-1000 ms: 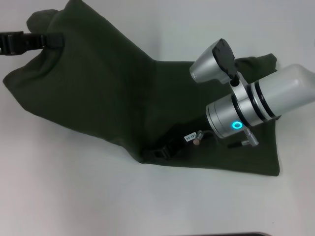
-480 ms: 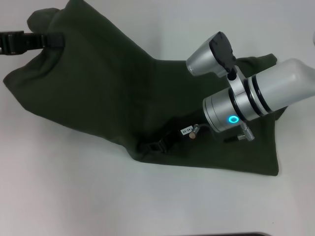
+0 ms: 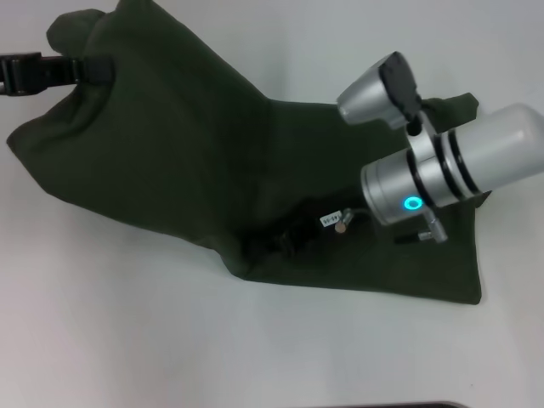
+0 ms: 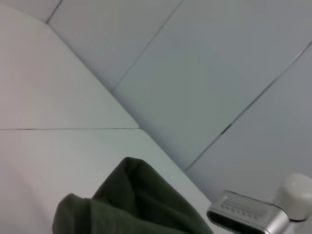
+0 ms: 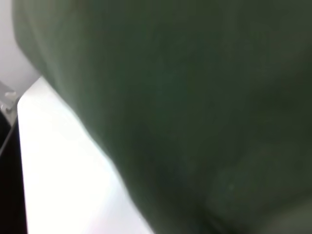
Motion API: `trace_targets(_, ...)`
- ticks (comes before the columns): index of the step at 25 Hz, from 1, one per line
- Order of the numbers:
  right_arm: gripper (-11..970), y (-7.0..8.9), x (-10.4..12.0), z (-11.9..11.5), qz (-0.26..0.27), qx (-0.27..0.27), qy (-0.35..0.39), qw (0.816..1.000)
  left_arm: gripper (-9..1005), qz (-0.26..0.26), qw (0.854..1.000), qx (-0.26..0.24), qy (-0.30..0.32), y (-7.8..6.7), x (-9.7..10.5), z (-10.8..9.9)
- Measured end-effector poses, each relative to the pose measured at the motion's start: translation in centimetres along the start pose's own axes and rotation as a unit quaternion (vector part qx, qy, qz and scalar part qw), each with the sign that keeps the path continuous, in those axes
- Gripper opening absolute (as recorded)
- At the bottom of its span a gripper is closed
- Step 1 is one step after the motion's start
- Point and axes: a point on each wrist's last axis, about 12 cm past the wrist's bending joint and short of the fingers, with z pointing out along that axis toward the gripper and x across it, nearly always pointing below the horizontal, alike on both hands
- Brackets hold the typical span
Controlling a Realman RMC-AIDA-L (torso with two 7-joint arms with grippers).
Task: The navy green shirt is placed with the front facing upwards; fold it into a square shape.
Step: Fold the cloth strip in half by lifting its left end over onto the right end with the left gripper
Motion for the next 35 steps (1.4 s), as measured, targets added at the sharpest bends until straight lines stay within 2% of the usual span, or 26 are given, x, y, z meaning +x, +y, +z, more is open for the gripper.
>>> trace_targets(5, 64, -1.1, 0.7, -1.8, 0.02, 0.019, -0.041, 0.999, 113, -0.004, 1.0, 0.011, 0.001, -0.2, 0.2, 0.2)
trace_targets(14, 64, -2.9, 2.4, -6.1, 0.056, 0.04, -0.112, 0.991, 116, -0.004, 0.999, 0.048, 0.006, -0.9, 0.0, 3.1)
trace_targets(20, 64, -4.0, 3.6, -9.3, 0.078, 0.059, -0.164, 0.982, 118, -0.001, 0.996, 0.085, 0.009, -1.7, -0.5, 5.9)
trace_targets(28, 65, -4.6, 5.7, -13.2, 0.1, 0.089, -0.237, 0.962, 121, -0.001, 0.992, 0.127, 0.027, -2.7, -0.8, 9.2)
trace_targets(35, 65, -4.7, 7.0, -15.3, 0.111, 0.098, -0.276, 0.95, 123, -0.01, 0.988, 0.152, 0.033, -3.0, -1.2, 11.8)
